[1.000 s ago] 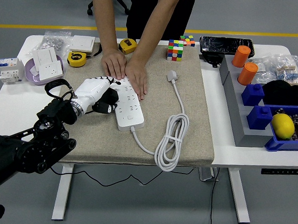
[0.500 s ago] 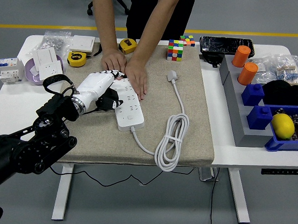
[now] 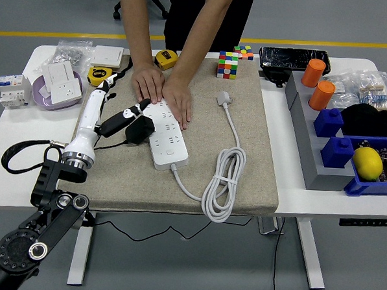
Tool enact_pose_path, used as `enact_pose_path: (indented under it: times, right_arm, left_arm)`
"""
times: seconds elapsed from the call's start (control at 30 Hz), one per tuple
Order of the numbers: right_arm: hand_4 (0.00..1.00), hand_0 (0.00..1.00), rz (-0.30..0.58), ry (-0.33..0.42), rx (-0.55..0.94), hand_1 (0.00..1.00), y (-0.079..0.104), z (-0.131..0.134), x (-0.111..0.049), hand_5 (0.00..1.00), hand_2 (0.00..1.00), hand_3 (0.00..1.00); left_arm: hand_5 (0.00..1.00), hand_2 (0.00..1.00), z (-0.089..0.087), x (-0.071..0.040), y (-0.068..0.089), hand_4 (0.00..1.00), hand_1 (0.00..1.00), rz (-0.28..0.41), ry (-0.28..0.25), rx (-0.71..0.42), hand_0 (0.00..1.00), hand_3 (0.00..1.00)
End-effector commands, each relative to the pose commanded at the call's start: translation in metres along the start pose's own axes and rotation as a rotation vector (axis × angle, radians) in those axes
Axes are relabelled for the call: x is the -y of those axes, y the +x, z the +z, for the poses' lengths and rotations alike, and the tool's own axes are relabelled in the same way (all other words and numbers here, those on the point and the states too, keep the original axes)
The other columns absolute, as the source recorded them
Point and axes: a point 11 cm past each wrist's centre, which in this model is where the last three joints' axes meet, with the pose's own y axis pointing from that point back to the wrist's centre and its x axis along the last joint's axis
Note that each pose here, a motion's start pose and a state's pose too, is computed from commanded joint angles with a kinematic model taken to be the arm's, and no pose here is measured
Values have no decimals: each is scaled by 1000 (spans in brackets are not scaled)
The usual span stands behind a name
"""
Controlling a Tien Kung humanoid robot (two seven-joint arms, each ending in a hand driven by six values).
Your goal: Pick up the plug,place it near the board,insert it into the board,press the button
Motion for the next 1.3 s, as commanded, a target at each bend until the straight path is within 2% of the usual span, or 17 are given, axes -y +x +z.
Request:
enact_pose_path:
  times: [0.13,0.27,0.43,0.47,0.7,1.0,1.3]
  right_arm:
    - [998,856,1,1,1,814,1,0,0,782,785,806]
    - [998,856,0,1,1,814,0,-1,0,782,785,805]
    - [998,856,0,2,0,814,0,-2,0,782,785,805]
    - [998,856,0,3,0,814,0,-2,0,784,786,806]
    - [998,856,-1,-4,-6,814,0,1,0,785,785,806]
    - [998,856,-3,-2,-10,814,0,1,0,787,785,805]
    - [998,855,-3,-2,-12,814,1,0,0,790,785,805]
  left_arm:
    - [881,941,-25,-17,-3,998,961,-31,75,-10,919,901]
    - [888,935,-33,-22,-8,998,964,-63,94,10,928,899]
    - [888,935,-33,-16,-15,998,964,-110,79,66,928,899]
    - [917,930,-33,-15,-17,998,965,-117,79,75,933,895]
    - [922,927,-39,-13,-29,998,967,-171,90,136,942,895]
    - [928,929,-37,-7,-33,998,972,-197,86,183,949,895]
    - [942,934,-31,2,-40,998,977,-244,70,283,970,902]
